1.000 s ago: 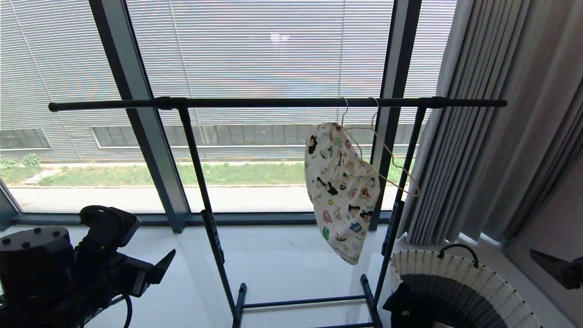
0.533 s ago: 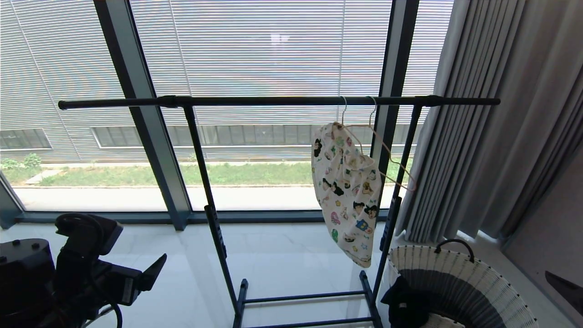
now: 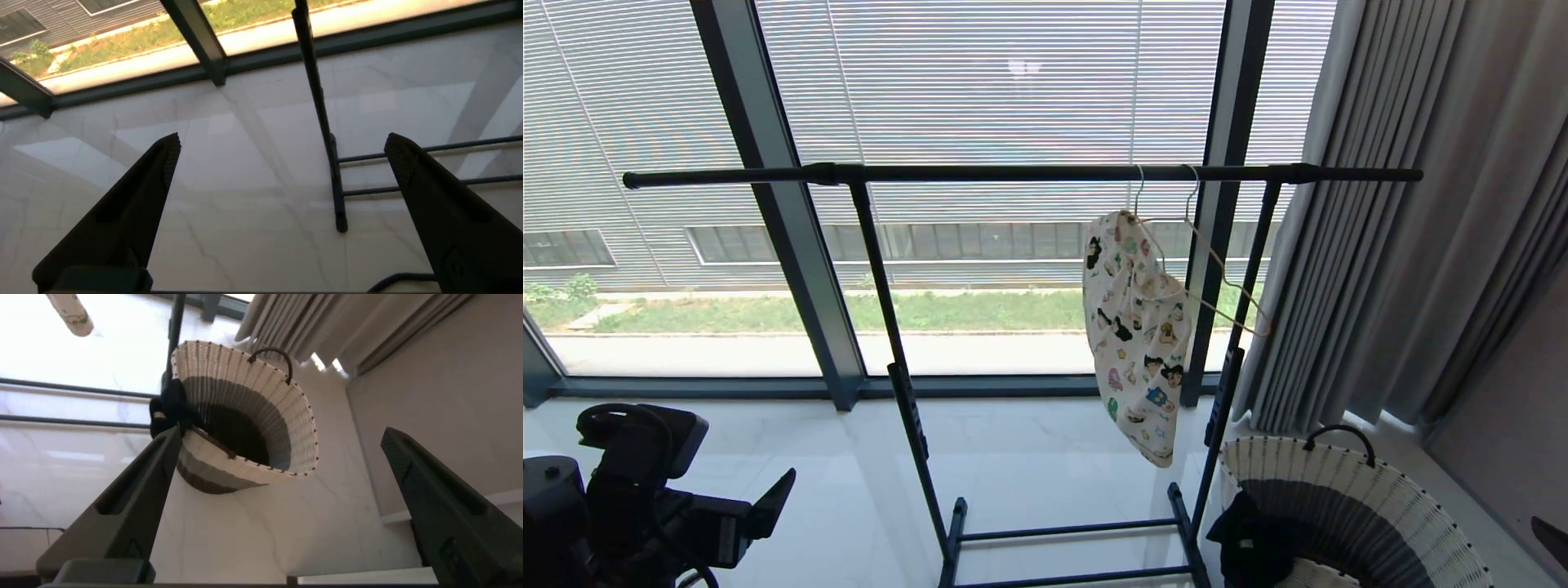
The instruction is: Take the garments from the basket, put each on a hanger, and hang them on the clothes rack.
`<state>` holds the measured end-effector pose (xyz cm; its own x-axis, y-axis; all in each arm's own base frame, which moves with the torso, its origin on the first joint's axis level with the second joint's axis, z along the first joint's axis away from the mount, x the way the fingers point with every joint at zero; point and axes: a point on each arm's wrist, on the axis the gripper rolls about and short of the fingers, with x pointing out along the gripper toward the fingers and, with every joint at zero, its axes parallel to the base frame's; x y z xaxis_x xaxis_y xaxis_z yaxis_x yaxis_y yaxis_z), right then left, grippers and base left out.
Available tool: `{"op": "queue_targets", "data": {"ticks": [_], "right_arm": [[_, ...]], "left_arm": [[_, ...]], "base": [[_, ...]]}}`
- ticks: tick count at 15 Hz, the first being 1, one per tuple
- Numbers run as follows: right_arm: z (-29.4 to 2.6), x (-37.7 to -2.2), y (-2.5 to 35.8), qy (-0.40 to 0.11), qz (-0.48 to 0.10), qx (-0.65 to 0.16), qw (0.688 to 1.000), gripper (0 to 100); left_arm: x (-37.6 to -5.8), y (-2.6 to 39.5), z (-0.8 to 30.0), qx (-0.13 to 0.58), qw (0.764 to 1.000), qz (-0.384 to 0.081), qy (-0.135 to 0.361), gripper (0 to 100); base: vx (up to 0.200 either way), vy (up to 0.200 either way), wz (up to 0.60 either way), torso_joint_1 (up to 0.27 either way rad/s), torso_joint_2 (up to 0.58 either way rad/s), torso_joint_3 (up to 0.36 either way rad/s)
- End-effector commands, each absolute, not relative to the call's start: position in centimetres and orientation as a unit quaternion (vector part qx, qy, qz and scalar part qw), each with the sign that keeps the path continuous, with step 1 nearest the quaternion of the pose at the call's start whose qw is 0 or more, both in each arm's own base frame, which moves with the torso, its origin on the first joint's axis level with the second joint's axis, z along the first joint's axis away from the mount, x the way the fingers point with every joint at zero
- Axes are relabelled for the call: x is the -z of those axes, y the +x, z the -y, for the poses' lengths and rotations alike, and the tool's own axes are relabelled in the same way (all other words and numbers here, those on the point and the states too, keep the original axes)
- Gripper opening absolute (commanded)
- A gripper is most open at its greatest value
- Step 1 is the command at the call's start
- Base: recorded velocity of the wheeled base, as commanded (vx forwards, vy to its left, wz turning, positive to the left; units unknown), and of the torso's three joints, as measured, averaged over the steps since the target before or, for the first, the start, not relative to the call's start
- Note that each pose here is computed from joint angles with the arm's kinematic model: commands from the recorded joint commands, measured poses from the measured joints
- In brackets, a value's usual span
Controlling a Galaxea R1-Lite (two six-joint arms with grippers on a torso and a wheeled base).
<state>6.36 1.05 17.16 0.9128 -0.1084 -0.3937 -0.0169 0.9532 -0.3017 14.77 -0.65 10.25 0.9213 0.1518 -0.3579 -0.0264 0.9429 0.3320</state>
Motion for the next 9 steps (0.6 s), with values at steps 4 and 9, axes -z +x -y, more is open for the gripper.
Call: {"op": "queue_targets", "data": {"ticks": [4, 9], "right_arm": [[-1.05, -17.17, 6.34, -0.151, -0.207, 0.023, 0.966, 100], [-1.05, -17.17, 6.34, -0.151, -0.207, 0.023, 0.966, 100]], "left_arm": [[-10.28, 14.71, 0.65, -0.046, 0.967, -0.191, 0.163, 100], [-10.21, 14.71, 0.61, -0.050, 0.966, -0.194, 0.163, 100]], "base": [[0.000, 0.000, 0.00, -0.213, 0.48, 0.265], [0.000, 0.000, 0.00, -0.216, 0.51, 0.291]]}}
